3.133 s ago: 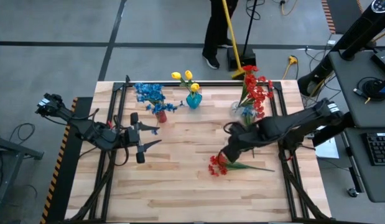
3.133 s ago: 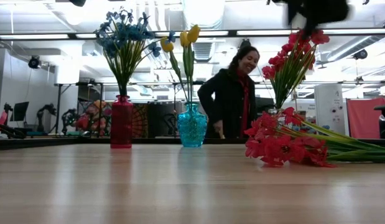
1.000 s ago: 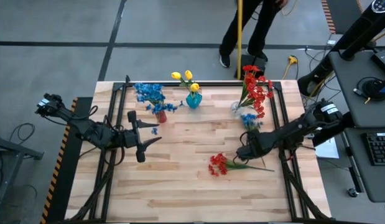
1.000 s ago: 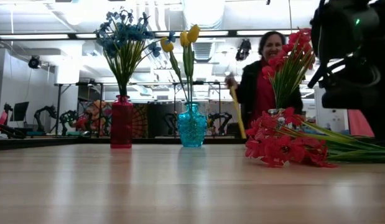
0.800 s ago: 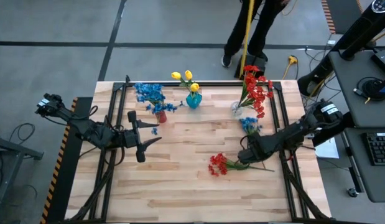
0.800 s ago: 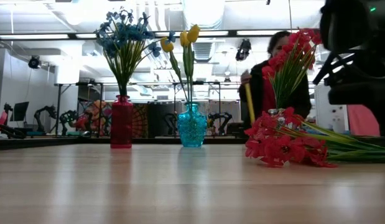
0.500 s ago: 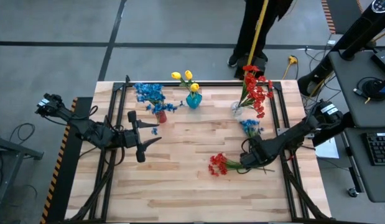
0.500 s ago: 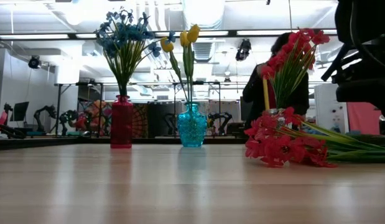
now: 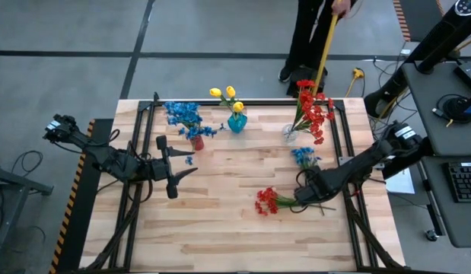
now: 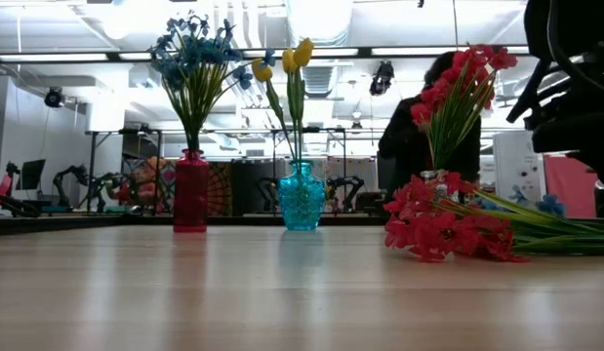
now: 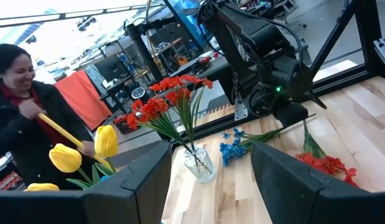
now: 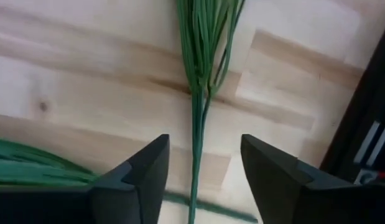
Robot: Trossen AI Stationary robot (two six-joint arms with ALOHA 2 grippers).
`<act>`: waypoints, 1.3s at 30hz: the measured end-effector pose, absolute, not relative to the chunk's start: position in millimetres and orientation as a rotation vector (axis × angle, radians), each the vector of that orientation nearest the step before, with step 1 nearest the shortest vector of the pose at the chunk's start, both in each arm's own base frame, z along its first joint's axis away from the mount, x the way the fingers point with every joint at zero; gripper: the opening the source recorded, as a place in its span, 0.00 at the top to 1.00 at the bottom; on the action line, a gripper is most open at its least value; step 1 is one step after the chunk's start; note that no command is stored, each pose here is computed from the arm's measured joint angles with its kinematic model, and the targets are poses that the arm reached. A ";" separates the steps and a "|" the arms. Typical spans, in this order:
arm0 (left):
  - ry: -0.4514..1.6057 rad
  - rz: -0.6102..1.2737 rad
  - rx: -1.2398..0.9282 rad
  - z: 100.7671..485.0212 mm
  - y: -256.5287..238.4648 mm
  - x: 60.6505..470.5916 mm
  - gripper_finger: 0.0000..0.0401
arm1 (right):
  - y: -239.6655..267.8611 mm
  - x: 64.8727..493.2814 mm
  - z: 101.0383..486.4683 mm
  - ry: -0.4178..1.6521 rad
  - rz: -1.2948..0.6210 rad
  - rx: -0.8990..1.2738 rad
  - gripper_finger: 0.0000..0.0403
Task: Sort flowers into vase by color
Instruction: Put the blue flower into the red vase
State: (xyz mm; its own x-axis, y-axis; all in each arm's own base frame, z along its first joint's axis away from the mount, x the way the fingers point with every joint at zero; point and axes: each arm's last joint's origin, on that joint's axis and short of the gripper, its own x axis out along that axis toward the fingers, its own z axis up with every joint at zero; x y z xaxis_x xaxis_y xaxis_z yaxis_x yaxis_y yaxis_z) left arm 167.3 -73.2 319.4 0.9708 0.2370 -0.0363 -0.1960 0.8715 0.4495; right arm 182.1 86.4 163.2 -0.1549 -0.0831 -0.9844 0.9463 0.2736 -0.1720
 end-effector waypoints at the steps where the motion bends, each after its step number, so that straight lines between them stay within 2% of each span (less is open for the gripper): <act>1: 0.091 0.227 0.460 319.4 -73.2 167.3 0.49 | 85.4 182.3 163.8 1.385 -1.144 0.864 0.51; 8: 0.090 0.227 0.459 319.5 -73.2 167.3 0.49 | 70.7 188.6 162.6 1.255 -1.175 0.783 0.48; 13: 0.078 0.228 0.450 320.8 -73.3 167.5 0.49 | 57.2 189.9 155.2 1.238 -1.178 0.752 0.49; 19: 0.074 0.227 0.447 321.3 -73.3 167.5 0.49 | 47.8 187.3 134.5 1.230 -1.136 0.820 0.53; 24: 0.073 0.227 0.446 321.4 -73.4 167.5 0.49 | 47.0 185.6 131.9 1.221 -1.144 0.834 0.56; 27: 0.071 0.227 0.445 321.6 -73.3 167.5 0.49 | 47.1 185.8 132.2 1.215 -1.144 0.844 0.61; 39: 0.056 0.230 0.426 323.1 -73.4 167.5 0.49 | 46.8 184.5 133.2 1.229 -1.121 0.828 0.90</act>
State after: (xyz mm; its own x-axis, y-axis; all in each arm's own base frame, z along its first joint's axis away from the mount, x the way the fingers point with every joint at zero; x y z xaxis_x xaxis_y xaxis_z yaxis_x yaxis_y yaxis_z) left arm 167.5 -73.4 323.1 0.9725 0.2328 -0.0056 -0.2094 0.8850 0.4158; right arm 184.5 46.8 133.2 -0.0287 -0.2005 -0.9793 0.9569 0.2778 -0.0850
